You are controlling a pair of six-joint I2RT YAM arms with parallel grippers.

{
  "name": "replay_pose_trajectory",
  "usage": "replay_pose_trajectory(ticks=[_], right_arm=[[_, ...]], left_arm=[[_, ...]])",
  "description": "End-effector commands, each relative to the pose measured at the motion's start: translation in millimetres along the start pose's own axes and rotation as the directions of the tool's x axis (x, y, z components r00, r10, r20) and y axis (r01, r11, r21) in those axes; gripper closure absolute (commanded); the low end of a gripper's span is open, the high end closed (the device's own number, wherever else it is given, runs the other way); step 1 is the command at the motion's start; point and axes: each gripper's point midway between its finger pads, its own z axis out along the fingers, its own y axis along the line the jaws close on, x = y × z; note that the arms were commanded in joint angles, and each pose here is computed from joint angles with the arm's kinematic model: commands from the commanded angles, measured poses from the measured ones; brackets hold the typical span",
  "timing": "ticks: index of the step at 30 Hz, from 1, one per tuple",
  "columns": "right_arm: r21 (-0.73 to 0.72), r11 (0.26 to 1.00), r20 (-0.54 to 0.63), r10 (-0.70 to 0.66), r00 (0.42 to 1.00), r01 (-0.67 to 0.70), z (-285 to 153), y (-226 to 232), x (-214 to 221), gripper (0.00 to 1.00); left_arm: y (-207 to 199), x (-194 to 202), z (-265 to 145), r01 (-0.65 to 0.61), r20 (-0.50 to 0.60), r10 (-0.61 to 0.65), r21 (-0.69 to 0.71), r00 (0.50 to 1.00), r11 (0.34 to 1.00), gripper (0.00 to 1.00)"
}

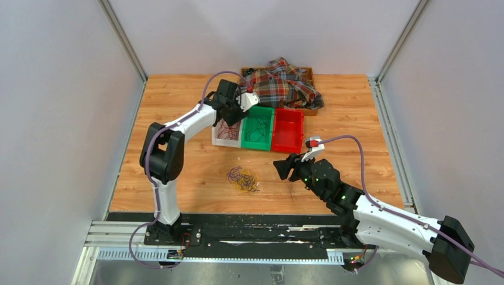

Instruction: Untangle the cables

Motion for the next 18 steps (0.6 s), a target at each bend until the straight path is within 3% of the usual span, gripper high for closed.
replay_pose_trajectory(ticks=[1, 2, 3, 12, 18], right_arm=[[0.026, 1.000, 0.013, 0.013, 1.000, -0.014, -0.4, -7.1, -2.6, 0.44], [0.023, 1.000, 0.013, 0.013, 1.000, -0.013, -0.6, -6.6, -2.7, 0.44], [0.022, 1.000, 0.014, 0.013, 1.000, -0.013, -1.0, -6.4, -3.2, 0.44], [0.020, 1.000, 0.026, 0.013, 1.000, -0.014, -4.9, -6.7, -7.0, 0.44], [0.021, 1.000, 0.017, 0.009, 1.000, -0.010, -4.3, -7.4, -4.0, 0.44]], left_arm=[[14.1, -26.2, -39.8, 0.011, 0.063, -0.014, 0.037, 0.998, 0.999, 0.22], [15.5, -29.4, -44.6, 0.015, 0.074, -0.018, 0.043, 0.997, 0.999, 0.07], [16.2, -32.1, -49.2, 0.020, 0.086, -0.024, 0.049, 0.996, 0.999, 0.01], [15.0, -47.6, -88.8, 0.026, 0.101, -0.038, 0.119, 0.994, 0.993, 0.02], [-40.4, -48.4, -142.6, 0.012, 0.138, -0.068, 0.370, 0.988, 0.929, 0.01]])
